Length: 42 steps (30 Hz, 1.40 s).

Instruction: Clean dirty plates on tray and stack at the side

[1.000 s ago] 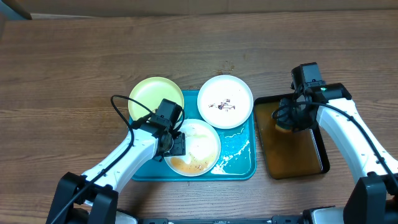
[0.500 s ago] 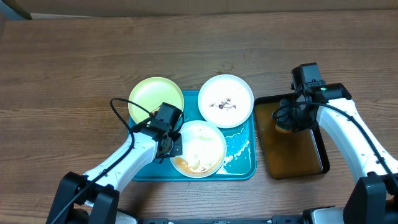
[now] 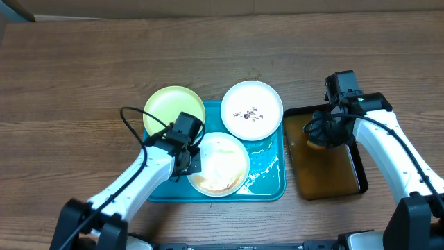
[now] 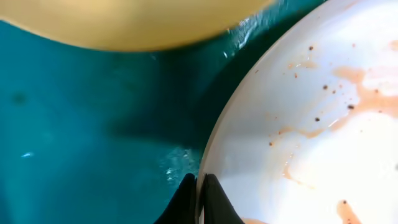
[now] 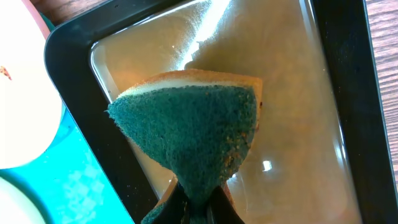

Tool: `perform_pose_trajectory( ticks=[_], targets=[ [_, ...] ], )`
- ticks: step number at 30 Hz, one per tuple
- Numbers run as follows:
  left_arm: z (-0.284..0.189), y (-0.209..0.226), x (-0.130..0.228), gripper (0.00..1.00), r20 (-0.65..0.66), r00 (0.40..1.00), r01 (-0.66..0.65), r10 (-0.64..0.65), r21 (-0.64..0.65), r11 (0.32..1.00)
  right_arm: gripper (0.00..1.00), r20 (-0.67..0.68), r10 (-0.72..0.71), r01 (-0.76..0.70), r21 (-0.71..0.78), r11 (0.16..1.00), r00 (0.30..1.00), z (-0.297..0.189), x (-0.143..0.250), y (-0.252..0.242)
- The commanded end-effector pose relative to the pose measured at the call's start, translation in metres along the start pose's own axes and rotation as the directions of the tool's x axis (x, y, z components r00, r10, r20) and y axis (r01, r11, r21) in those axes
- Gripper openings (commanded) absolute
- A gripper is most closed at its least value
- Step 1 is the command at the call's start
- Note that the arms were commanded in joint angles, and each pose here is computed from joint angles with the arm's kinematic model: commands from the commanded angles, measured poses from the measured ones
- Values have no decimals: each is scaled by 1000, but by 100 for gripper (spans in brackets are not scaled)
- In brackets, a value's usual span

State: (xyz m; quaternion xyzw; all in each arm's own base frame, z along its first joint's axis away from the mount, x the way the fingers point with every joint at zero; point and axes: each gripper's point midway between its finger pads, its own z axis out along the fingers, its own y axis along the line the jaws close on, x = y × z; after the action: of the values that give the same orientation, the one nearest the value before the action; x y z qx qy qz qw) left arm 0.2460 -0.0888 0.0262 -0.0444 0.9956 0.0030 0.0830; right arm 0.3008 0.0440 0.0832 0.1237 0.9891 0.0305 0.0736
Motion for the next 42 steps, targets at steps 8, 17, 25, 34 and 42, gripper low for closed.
perform_pose_trajectory(
  ticks=[8, 17, 25, 34, 42],
  targets=[
    [-81, 15, -65, 4, 311, 938, -115, 152, -134, 984, 4, 15, -2, 2, -9, 1000, 1000, -1, -3, 2],
    [-107, 30, -81, 4, 369, 868, -176, 331, -395, 902, 4, 55, -59, 60, -18, 998, 997, -1, -13, 5],
    [-141, 19, -91, 4, 436, 785, -155, 439, -548, 822, 4, 64, -58, 60, -22, 998, 996, -1, -15, 6],
    [-181, -8, -98, 4, 515, 647, -96, 562, -676, 730, 4, 64, -58, 60, -22, 998, 996, -1, -15, 6],
    [-206, -13, -93, 4, 538, 585, -5, 607, -745, 667, 4, 62, -58, 60, -21, 998, 996, -1, -14, 6]
  ],
)
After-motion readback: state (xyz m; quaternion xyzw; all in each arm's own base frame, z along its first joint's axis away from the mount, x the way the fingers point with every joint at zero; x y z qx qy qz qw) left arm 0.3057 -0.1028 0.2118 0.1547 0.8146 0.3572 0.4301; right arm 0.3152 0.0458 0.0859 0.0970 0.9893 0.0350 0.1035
